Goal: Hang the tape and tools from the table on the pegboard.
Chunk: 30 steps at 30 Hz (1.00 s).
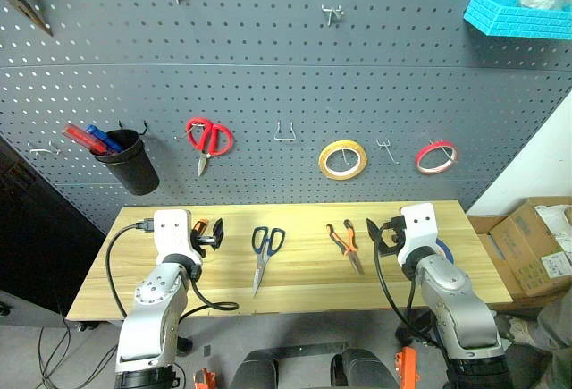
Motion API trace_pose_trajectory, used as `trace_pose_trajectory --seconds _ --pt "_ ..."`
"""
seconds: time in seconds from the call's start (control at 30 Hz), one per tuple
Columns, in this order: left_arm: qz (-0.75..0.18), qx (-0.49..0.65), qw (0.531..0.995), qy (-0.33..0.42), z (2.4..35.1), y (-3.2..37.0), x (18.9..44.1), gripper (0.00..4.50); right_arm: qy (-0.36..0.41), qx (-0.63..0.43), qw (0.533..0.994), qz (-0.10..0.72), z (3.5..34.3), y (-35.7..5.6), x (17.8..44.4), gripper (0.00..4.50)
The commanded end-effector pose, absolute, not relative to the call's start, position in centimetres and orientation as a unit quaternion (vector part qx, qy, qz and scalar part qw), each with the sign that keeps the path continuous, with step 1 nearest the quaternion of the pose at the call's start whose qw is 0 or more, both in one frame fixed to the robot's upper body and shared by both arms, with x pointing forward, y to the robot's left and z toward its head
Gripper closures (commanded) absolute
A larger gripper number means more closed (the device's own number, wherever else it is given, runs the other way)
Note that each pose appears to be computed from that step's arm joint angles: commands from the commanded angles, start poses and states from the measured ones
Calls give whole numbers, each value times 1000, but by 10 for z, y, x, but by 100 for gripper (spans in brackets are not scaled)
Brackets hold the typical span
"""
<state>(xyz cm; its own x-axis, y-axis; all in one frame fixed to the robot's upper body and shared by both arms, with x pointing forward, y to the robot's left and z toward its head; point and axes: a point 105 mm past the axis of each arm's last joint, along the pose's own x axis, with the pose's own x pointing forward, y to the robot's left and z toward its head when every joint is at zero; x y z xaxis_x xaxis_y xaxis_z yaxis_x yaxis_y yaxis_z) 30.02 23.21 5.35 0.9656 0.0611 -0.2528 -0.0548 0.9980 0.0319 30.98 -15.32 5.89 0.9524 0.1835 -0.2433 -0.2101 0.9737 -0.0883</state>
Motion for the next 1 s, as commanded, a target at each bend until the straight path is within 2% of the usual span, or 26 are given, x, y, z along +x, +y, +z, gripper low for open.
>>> trace_pose_trajectory --seconds 0.03,0.73,0.87,1.0 --pt "24 13 995 99 68 231 303 4 85 -60 990 100 77 -152 311 0" --pt "15 6 995 100 68 226 299 4 95 -67 988 101 74 -154 306 0" --pt "-27 10 996 82 84 217 313 4 107 -74 986 99 73 -159 305 0" --pt "-143 -18 988 59 112 180 341 4 137 -85 981 113 68 -167 307 0"
